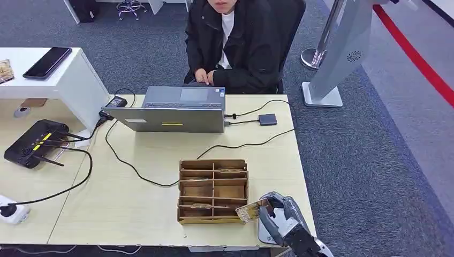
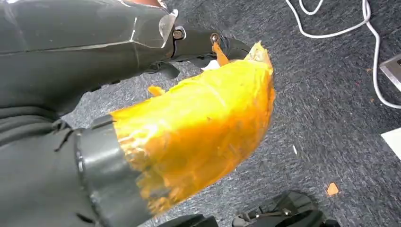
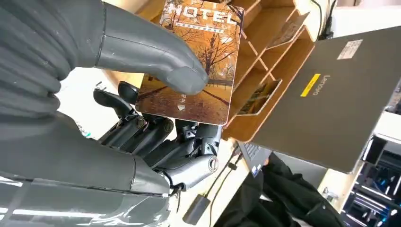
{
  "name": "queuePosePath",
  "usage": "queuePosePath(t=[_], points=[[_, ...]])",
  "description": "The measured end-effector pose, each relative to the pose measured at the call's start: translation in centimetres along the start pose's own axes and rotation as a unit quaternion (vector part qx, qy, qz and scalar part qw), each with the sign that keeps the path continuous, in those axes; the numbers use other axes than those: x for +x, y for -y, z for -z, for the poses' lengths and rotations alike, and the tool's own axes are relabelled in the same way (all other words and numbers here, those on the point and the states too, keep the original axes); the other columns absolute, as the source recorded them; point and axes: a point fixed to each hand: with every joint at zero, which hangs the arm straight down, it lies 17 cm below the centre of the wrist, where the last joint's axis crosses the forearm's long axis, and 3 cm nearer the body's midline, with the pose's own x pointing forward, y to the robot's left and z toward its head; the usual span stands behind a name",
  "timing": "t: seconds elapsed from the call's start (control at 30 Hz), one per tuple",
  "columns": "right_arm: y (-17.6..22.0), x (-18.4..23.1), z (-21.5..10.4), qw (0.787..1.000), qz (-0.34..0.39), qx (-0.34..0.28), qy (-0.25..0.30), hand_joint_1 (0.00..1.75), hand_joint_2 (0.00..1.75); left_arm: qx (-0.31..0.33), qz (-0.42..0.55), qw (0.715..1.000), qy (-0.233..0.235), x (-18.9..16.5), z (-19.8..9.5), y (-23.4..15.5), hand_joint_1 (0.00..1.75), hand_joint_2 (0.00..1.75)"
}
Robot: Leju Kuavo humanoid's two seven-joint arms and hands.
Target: Pass the card to the sensor for recognition and then transmit it.
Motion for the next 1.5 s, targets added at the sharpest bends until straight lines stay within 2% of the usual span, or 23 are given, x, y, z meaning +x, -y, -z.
queuePosePath(t=[0.73,1.5], points=[[-1.3,-1.1,-1.0,0.998,0.057,0.001,-0.021,1.75,1.75,-0.003,0.001,1.000,-0.001,0.3,-0.2,0.5,0.00,0.00],[-1.1,-3.9,-2.2,0.996,0.064,-0.023,-0.063,1.75,1.75,-0.002,0.003,1.000,0.000,0.5,-0.2,0.5,0.00,0.00]])
